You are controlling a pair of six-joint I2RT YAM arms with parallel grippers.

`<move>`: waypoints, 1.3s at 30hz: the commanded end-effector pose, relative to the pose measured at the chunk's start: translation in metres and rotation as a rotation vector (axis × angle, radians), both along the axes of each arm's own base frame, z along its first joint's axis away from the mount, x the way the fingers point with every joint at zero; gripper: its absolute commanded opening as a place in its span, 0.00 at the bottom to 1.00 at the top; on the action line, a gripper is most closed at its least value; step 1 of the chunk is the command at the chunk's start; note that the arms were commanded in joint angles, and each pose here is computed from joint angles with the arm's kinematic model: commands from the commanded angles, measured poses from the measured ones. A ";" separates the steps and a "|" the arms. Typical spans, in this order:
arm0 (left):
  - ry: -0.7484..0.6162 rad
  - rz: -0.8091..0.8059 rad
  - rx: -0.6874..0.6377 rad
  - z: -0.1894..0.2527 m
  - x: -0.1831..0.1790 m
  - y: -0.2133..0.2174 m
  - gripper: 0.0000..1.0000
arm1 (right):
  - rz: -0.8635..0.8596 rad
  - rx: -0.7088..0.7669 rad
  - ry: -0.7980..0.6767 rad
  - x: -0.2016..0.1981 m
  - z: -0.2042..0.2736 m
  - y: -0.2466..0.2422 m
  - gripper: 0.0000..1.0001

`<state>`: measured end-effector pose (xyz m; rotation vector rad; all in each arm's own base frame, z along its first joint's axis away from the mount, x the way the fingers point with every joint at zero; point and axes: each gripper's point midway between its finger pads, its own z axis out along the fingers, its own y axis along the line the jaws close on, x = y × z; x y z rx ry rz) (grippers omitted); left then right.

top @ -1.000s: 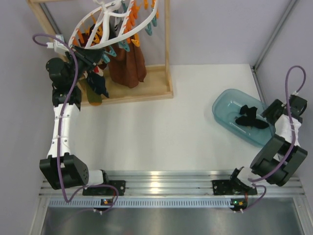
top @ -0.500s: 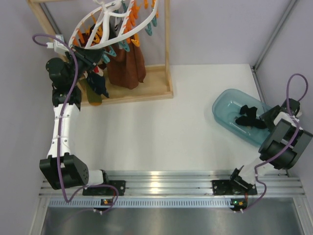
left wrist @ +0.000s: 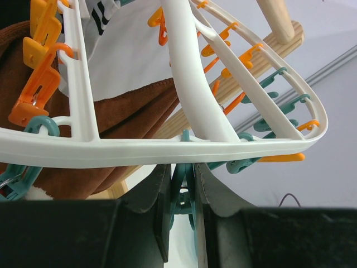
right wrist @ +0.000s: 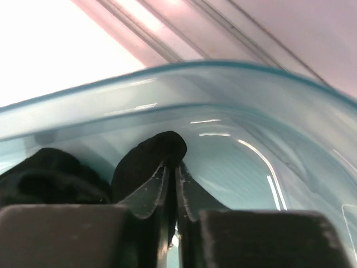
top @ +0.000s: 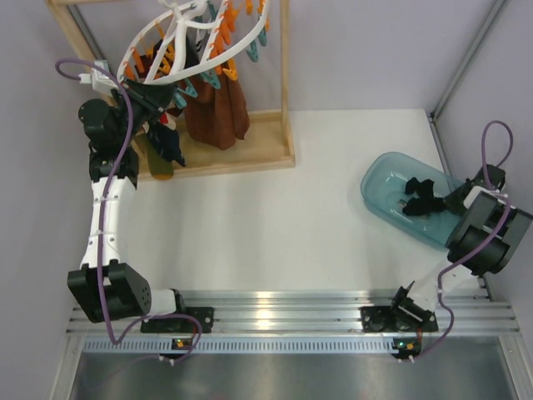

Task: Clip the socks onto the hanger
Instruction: Pick up the sock from the bin, then place the sock in the bin.

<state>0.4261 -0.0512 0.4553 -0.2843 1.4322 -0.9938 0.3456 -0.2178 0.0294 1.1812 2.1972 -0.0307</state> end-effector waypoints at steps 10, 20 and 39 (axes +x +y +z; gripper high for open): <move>-0.012 0.021 0.021 0.006 -0.006 0.004 0.00 | 0.482 -0.353 -0.494 0.039 0.203 0.033 0.00; -0.009 0.000 0.028 0.008 -0.007 0.001 0.00 | 1.134 -0.750 -0.915 0.039 0.353 0.199 0.00; -0.049 -0.130 0.037 0.010 -0.019 -0.017 0.00 | 1.766 -0.495 -1.499 0.025 0.426 0.538 0.00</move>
